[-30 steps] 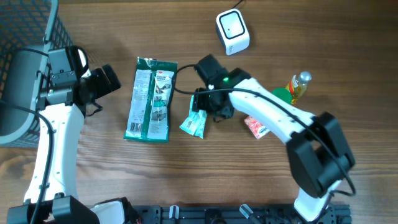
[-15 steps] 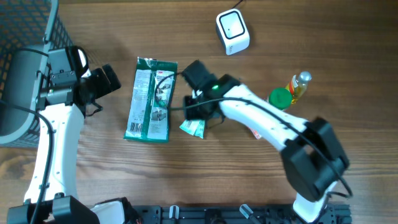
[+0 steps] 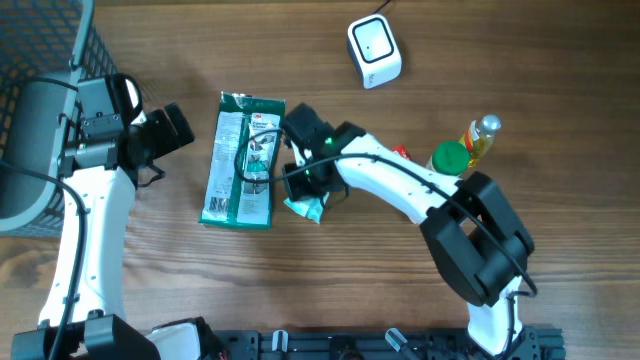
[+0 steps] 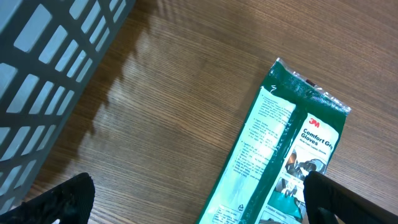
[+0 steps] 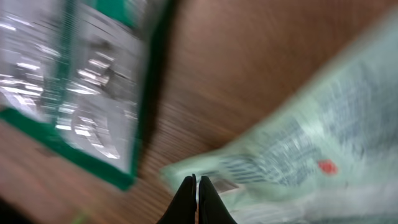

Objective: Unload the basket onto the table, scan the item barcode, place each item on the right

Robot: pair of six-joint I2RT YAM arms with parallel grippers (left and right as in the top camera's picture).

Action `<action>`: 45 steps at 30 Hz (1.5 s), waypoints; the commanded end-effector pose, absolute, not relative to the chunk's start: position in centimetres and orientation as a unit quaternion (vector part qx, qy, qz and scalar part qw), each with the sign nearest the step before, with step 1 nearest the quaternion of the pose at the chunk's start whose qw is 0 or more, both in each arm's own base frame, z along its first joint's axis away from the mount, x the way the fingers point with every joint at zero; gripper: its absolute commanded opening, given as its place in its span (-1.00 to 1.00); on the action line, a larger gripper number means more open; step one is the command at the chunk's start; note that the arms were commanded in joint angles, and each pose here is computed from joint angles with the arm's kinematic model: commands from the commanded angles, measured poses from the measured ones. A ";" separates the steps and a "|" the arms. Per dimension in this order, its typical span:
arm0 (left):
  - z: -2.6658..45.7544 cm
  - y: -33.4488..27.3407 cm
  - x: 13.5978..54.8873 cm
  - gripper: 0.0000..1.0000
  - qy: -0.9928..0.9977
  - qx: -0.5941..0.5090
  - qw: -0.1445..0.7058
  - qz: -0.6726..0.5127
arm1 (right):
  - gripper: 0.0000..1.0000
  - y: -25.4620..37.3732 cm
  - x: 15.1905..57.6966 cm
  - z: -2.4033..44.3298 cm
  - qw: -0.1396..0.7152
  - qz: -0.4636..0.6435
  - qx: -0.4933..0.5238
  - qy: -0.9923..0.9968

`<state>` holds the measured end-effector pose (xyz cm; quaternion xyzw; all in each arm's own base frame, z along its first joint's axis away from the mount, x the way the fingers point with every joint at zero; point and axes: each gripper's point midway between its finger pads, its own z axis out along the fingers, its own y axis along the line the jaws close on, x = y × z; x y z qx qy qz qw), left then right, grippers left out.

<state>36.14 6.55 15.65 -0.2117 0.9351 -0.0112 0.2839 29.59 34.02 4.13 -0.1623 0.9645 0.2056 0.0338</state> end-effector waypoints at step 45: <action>15.9 6.7 36.3 1.00 0.935 -0.208 0.288 -0.008 | -0.91 29.7 30.9 2.1 0.094 0.203 -0.105 0.969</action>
